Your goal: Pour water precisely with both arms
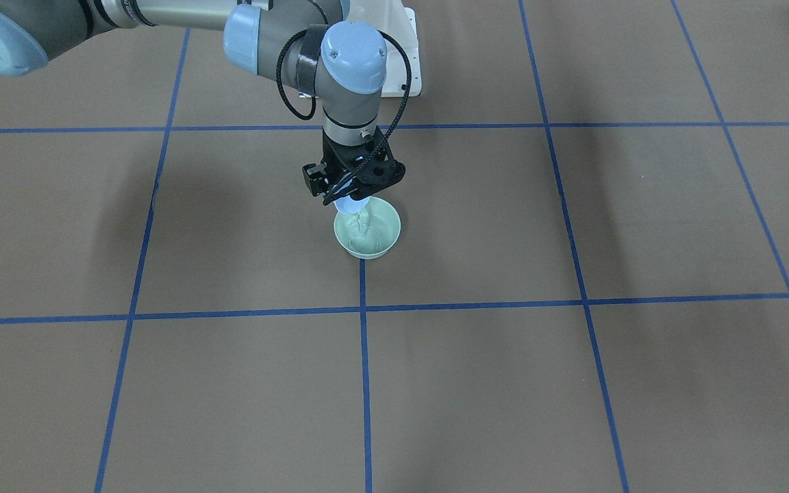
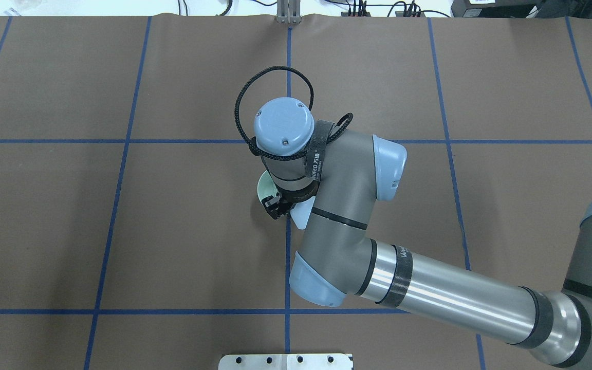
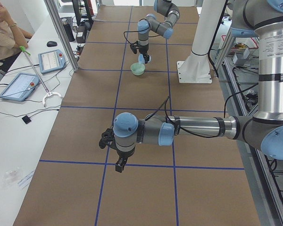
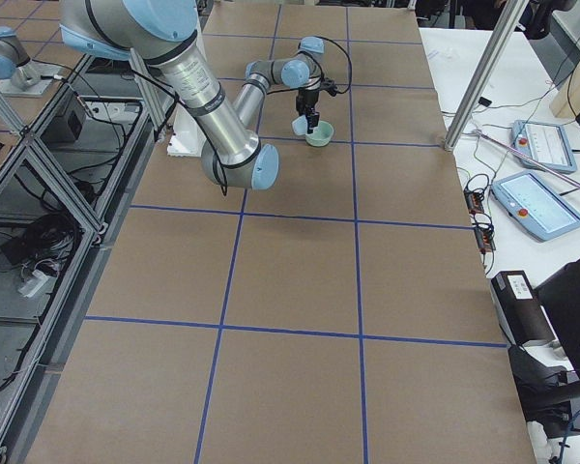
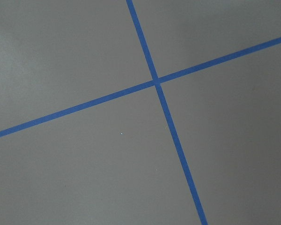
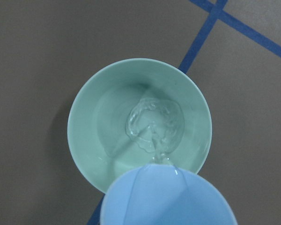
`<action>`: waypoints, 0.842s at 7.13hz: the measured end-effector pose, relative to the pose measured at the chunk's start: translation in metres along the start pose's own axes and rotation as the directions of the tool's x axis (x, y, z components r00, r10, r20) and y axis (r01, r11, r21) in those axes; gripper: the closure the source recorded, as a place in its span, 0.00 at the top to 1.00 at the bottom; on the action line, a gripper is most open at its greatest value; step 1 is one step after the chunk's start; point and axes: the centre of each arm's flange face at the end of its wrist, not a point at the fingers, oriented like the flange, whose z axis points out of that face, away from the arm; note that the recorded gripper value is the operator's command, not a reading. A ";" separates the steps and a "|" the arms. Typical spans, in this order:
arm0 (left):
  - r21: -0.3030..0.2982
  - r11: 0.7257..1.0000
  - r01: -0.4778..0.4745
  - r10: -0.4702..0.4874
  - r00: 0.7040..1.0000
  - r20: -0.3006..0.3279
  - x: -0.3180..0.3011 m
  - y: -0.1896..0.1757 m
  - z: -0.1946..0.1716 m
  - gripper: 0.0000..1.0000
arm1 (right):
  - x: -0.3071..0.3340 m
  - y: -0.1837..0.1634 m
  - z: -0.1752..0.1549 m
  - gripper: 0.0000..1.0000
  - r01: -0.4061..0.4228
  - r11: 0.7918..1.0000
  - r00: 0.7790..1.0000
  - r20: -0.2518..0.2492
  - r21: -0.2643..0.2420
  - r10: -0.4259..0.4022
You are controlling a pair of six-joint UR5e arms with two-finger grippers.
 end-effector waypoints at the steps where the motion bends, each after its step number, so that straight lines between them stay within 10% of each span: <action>1: 0.000 1.000 0.000 0.000 1.000 0.000 0.000 0.000 0.000 1.00 | -0.003 -0.001 -0.003 0.00 -0.006 1.000 1.000 -0.008 -0.018 0.006; 6: -0.004 1.000 0.003 -0.003 1.000 0.002 -0.002 0.002 0.002 1.00 | -0.008 -0.003 -0.013 0.00 -0.013 1.000 1.000 0.001 -0.014 0.013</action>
